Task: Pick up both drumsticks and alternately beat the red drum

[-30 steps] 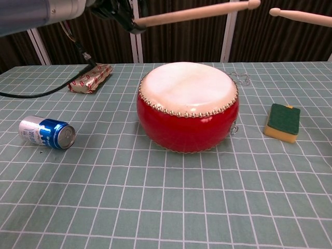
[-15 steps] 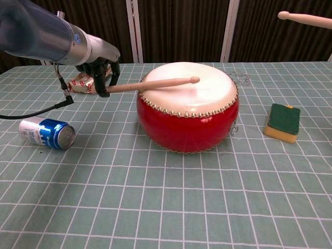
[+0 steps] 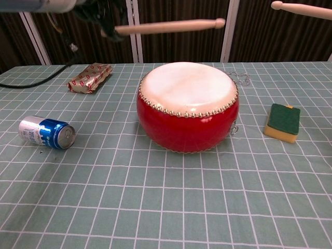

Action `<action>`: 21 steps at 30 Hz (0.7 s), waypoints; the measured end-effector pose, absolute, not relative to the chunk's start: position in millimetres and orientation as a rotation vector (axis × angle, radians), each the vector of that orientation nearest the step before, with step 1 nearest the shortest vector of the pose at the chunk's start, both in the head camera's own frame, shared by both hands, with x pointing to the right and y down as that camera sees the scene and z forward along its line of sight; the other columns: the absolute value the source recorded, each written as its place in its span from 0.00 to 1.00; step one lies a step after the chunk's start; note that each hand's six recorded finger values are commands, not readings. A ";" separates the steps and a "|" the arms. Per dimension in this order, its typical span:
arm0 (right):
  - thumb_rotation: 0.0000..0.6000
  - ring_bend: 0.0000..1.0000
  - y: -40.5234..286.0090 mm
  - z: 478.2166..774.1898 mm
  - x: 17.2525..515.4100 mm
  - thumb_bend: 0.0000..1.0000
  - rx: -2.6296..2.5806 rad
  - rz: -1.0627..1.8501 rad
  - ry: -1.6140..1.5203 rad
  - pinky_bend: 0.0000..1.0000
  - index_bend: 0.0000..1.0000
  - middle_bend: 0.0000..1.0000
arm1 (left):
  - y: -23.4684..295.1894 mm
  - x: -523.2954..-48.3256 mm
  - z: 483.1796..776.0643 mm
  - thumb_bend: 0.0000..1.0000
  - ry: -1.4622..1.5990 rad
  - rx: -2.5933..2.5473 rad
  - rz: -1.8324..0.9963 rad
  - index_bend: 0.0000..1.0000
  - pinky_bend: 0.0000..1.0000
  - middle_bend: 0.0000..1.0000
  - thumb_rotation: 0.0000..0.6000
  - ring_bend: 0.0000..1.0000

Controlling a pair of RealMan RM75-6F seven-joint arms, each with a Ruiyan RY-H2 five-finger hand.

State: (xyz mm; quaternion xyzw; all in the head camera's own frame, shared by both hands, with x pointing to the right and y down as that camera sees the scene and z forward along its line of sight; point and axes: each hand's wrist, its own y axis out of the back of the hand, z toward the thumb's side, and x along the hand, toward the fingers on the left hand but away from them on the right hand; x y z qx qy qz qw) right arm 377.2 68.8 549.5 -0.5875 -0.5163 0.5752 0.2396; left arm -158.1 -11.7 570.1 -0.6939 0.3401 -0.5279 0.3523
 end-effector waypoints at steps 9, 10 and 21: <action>1.00 1.00 63.0 548.6 344.0 0.61 -1.652 1.531 -1.340 1.00 0.99 1.00 | -3.4 -230.5 536.3 0.54 1.135 -1.853 -1.287 0.79 1.00 1.00 1.00 1.00; 1.00 1.00 62.7 549.1 340.4 0.61 -1.655 1.529 -1.330 1.00 0.99 1.00 | -1.3 -238.1 535.3 0.54 1.150 -1.855 -1.289 0.79 1.00 1.00 1.00 1.00; 1.00 1.00 58.0 548.7 297.8 0.61 -1.664 1.477 -1.250 1.00 0.99 1.00 | 22.9 -306.3 537.1 0.54 1.265 -1.890 -1.287 0.79 1.00 1.00 1.00 1.00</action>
